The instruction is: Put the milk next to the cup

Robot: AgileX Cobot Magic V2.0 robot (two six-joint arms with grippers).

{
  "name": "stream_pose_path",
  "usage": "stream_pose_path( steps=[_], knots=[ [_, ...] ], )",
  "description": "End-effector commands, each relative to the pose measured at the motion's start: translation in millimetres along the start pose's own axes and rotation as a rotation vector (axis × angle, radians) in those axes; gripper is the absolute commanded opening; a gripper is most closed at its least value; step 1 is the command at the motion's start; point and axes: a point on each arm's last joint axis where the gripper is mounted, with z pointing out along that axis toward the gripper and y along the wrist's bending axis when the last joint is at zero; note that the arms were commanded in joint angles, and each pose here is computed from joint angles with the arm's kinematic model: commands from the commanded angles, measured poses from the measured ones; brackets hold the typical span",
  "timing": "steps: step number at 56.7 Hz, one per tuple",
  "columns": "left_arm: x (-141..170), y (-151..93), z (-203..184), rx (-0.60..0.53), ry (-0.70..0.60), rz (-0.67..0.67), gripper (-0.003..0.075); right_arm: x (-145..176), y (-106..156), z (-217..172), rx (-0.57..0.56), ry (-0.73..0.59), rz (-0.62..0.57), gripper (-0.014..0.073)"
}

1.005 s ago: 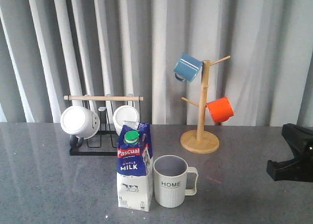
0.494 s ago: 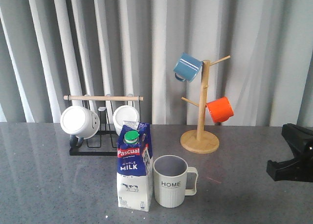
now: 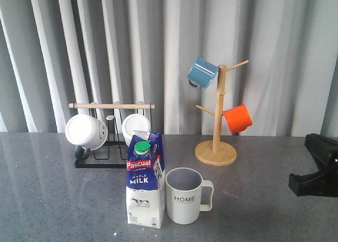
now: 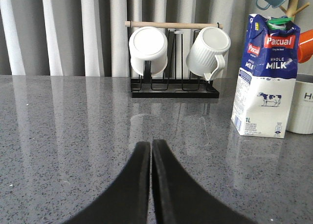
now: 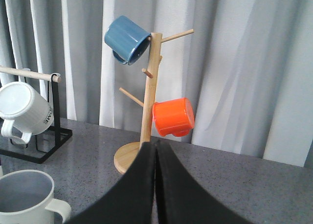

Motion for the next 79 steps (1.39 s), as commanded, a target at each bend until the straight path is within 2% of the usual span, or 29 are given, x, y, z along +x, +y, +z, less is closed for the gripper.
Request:
stream_pose_path(
  steps=[1, 13, 17, 28, 38, 64, 73, 79],
  knots=[
    [-14, -1, -2, 0.011, -0.098, -0.009, -0.0006, -26, -2, -17, 0.007, -0.104, -0.058, -0.0008],
    [-14, -1, -2, 0.011, -0.098, -0.009, -0.0006, -30, -8, -65, 0.016, 0.031, -0.108, -0.0008],
    [-14, -1, -2, 0.011, -0.098, -0.009, -0.0006, -25, -11, -81, 0.040, 0.030, -0.108, -0.0008],
    [-14, -1, -2, 0.011, -0.098, -0.009, -0.0006, 21, -16, -124, 0.146, -0.093, -0.112, -0.0008],
    [-14, -1, -2, 0.011, -0.098, -0.009, -0.0006, 63, -11, -150, 0.170, -0.109, -0.103, -0.0008],
    [-14, -1, -2, 0.011, -0.098, -0.009, -0.0006, 127, -3, -172, 0.164, -0.140, 0.030, -0.0008],
    [-14, -1, -2, 0.011, -0.098, -0.009, -0.0006, 140, -2, -172, 0.158, -0.112, 0.094, -0.0008],
    [-14, -1, -2, 0.011, -0.098, -0.009, -0.0006, 141, -2, -172, 0.158, -0.106, 0.088, -0.0008]
  ],
)
